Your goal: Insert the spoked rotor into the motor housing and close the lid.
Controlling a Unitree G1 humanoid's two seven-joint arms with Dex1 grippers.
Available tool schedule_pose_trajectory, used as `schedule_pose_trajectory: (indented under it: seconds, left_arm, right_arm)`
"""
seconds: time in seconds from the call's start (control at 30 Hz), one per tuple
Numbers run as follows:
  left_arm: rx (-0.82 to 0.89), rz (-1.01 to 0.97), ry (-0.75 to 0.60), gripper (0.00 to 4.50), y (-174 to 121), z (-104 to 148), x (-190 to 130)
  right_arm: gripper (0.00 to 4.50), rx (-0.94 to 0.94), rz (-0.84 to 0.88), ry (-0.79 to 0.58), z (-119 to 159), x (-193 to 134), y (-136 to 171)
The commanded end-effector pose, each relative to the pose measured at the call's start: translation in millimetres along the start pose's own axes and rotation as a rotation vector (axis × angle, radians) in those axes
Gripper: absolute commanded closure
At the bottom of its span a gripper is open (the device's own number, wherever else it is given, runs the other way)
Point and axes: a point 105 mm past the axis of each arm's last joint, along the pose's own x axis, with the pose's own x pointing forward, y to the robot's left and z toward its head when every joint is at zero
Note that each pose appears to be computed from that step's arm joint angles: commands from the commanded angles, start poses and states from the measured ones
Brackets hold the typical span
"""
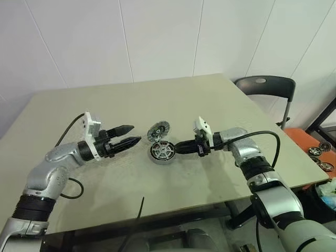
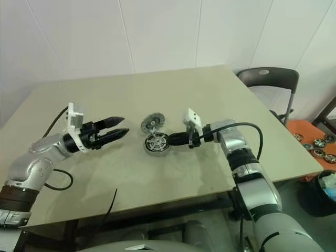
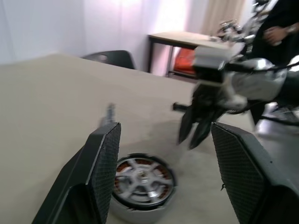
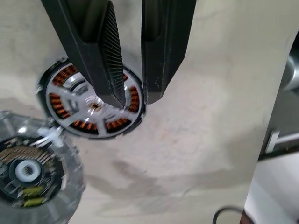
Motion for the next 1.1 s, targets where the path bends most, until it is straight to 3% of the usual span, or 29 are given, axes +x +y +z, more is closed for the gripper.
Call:
schedule_pose_trajectory:
  seconds: [0.03,0.23,0.37,0.6,0.9,1.0,1.1]
  left_arm:
    - [0.032,-0.094,0.094,1.23,-13.5,-0.4,-8.4]
    - [0.080,-0.113,0.177,1.23,-7.6,-2.7,-12.8]
    - [0.119,-0.130,0.253,1.23,-7.1,-17.1,-16.7]
    - [0.134,-0.131,0.278,1.23,-8.8,-27.7,-19.9]
    - [0.125,-0.154,0.223,1.23,-19.3,-28.7,-7.1]
    - [0.125,-0.155,0.229,1.23,-22.8,-33.9,-5.6]
    - [0.121,-0.152,0.222,1.23,-26.5,-35.7,-4.3]
  right_arm:
    - [3.85,-0.121,0.052,0.017,25.7,-6.6,1.4]
    - [3.85,-0.161,0.050,0.011,44.5,-8.5,-6.4]
    - [3.85,-0.185,0.054,0.033,39.7,-0.3,-8.5]
    - [3.85,-0.461,0.095,0.269,24.4,8.9,-10.8]
    - [3.85,-0.851,0.160,0.534,45.9,19.2,-22.1]
    - [3.85,-0.912,0.166,0.587,48.5,22.6,-25.2]
    - [3.85,-0.844,0.177,0.564,47.8,29.7,-23.7]
